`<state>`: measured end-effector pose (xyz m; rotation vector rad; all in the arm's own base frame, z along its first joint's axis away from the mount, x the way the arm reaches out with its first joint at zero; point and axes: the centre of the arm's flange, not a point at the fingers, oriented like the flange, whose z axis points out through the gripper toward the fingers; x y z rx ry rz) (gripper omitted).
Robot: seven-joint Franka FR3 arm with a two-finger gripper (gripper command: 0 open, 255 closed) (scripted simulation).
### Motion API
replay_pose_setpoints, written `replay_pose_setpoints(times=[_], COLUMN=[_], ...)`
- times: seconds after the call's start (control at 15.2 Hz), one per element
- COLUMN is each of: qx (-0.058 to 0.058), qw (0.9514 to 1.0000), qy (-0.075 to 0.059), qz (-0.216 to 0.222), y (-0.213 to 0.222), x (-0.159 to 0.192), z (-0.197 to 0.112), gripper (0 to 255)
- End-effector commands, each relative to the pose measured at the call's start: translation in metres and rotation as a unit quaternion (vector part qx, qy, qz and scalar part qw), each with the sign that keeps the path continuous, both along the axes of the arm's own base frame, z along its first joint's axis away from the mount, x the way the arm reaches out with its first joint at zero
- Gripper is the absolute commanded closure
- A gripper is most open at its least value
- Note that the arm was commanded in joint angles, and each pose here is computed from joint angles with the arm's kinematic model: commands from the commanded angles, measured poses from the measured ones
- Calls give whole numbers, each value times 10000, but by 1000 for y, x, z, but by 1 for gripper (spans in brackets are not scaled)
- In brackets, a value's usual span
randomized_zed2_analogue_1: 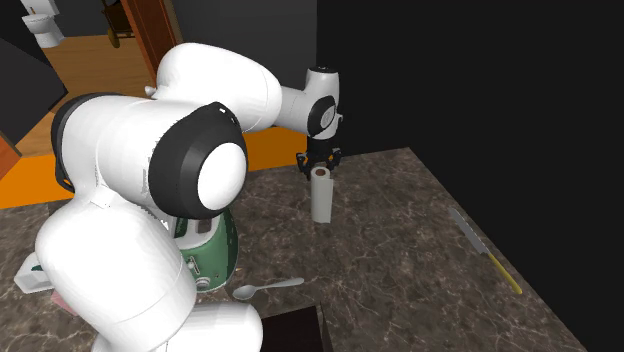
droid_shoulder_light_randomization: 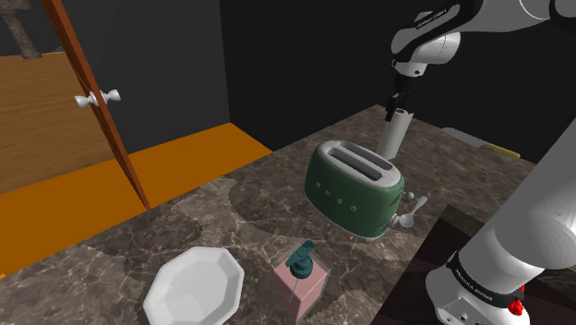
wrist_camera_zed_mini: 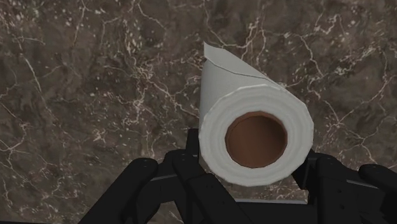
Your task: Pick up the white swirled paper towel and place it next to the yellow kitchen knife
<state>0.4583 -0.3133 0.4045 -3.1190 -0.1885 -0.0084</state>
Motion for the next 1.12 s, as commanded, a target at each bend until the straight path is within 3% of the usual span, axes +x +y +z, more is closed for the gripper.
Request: replay_pose_setpoints(times=[0.0,1.06], qx=[0,0], qw=[10000,10000], qy=[-1,-1], qz=[0,0], y=[0,0], x=[0,0], z=[0,84], gripper=[255,255])
